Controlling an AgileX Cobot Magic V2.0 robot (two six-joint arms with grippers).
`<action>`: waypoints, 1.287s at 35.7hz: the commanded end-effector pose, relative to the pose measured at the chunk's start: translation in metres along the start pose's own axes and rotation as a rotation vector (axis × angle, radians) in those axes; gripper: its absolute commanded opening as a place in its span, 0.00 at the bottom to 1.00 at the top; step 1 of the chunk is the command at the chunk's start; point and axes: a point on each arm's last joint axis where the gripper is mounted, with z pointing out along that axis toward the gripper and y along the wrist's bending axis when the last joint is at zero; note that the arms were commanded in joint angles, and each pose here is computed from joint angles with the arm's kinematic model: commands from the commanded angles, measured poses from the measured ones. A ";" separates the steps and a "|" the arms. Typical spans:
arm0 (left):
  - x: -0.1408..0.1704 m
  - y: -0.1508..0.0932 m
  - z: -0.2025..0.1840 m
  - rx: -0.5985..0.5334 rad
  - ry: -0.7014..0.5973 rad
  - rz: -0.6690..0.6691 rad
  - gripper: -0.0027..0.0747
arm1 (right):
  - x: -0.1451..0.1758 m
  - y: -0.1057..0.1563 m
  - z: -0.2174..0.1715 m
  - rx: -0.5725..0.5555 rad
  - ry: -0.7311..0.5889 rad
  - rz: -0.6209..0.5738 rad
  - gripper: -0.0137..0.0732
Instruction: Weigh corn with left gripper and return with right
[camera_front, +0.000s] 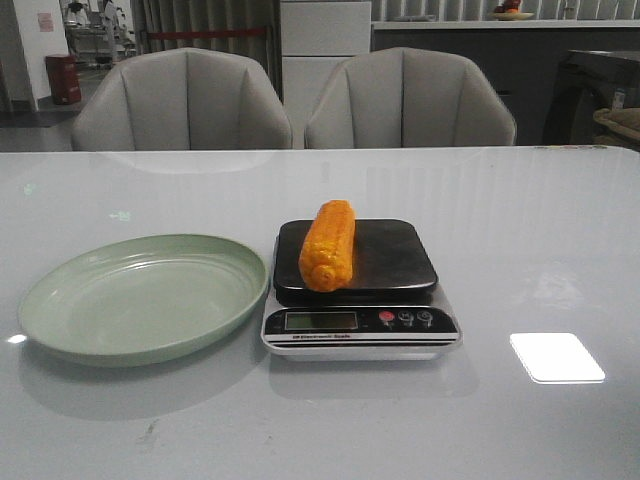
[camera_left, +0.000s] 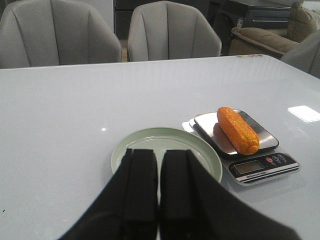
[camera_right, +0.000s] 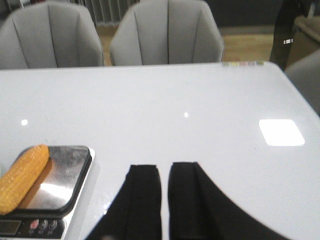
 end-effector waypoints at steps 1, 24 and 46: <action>-0.014 -0.002 -0.003 0.019 -0.088 0.002 0.19 | -0.014 0.002 0.009 0.001 0.005 0.000 0.40; -0.014 -0.002 -0.003 0.019 -0.088 0.003 0.19 | -0.021 0.065 0.073 -0.282 0.283 -0.066 0.85; -0.014 -0.002 -0.003 0.017 -0.089 0.007 0.19 | -0.041 0.192 0.217 -0.262 0.714 0.049 0.85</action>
